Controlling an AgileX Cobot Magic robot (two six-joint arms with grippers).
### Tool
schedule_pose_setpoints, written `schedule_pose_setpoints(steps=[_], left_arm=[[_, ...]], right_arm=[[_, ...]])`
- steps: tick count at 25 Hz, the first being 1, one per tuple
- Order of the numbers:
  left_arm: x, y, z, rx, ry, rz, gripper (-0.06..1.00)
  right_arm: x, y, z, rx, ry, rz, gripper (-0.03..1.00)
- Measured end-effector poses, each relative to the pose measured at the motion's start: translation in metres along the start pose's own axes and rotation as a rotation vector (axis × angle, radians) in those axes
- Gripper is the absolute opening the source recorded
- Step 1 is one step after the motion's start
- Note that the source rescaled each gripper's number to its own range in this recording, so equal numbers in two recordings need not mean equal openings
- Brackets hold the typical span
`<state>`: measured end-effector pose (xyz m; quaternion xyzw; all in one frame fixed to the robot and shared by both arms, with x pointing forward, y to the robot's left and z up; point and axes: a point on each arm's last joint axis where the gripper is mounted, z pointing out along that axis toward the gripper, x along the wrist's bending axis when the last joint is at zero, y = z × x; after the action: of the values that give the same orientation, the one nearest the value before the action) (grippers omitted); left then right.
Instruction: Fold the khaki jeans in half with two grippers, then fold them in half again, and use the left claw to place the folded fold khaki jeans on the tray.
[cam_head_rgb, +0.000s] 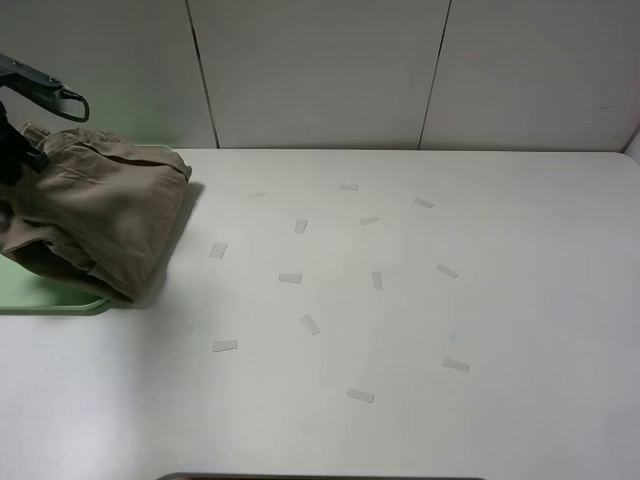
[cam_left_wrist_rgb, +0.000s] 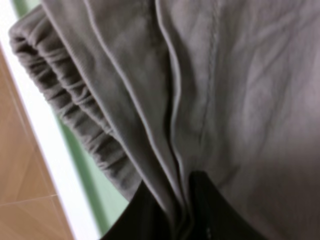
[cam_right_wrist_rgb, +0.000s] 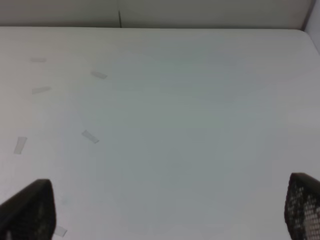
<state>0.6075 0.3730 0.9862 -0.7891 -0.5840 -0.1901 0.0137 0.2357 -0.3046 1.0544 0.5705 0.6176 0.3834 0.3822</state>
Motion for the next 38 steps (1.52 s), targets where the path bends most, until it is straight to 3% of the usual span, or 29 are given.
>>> schedule_pose_setpoints(steps=[8,17,26,29,30,31,34,38], left_arm=[[0.021,-0.004,0.003,-0.039,0.078,-0.073,0.00],[0.012,-0.004,0.027,-0.009,0.023,-0.100,0.00],[0.013,-0.004,0.027,0.000,0.037,-0.156,0.02],[0.013,-0.004,0.027,0.000,0.037,-0.161,0.22],[0.013,-0.004,0.027,0.000,0.037,-0.161,0.22],[0.014,-0.004,0.027,-0.002,0.039,-0.173,0.48],[0.015,-0.003,0.024,-0.020,0.044,-0.212,0.82],[0.017,-0.003,0.016,-0.045,0.053,-0.243,0.96]], right_arm=[[0.000,0.000,0.000,0.000,0.000,0.000,1.00],[0.000,0.000,0.000,0.000,0.000,0.000,1.00],[0.000,0.000,0.000,0.000,0.000,0.000,1.00],[0.000,0.000,0.000,0.000,0.000,0.000,1.00],[0.000,0.000,0.000,0.000,0.000,0.000,1.00],[0.000,0.000,0.000,0.000,0.000,0.000,1.00],[0.000,0.000,0.000,0.000,0.000,0.000,1.00],[0.000,0.000,0.000,0.000,0.000,0.000,1.00]])
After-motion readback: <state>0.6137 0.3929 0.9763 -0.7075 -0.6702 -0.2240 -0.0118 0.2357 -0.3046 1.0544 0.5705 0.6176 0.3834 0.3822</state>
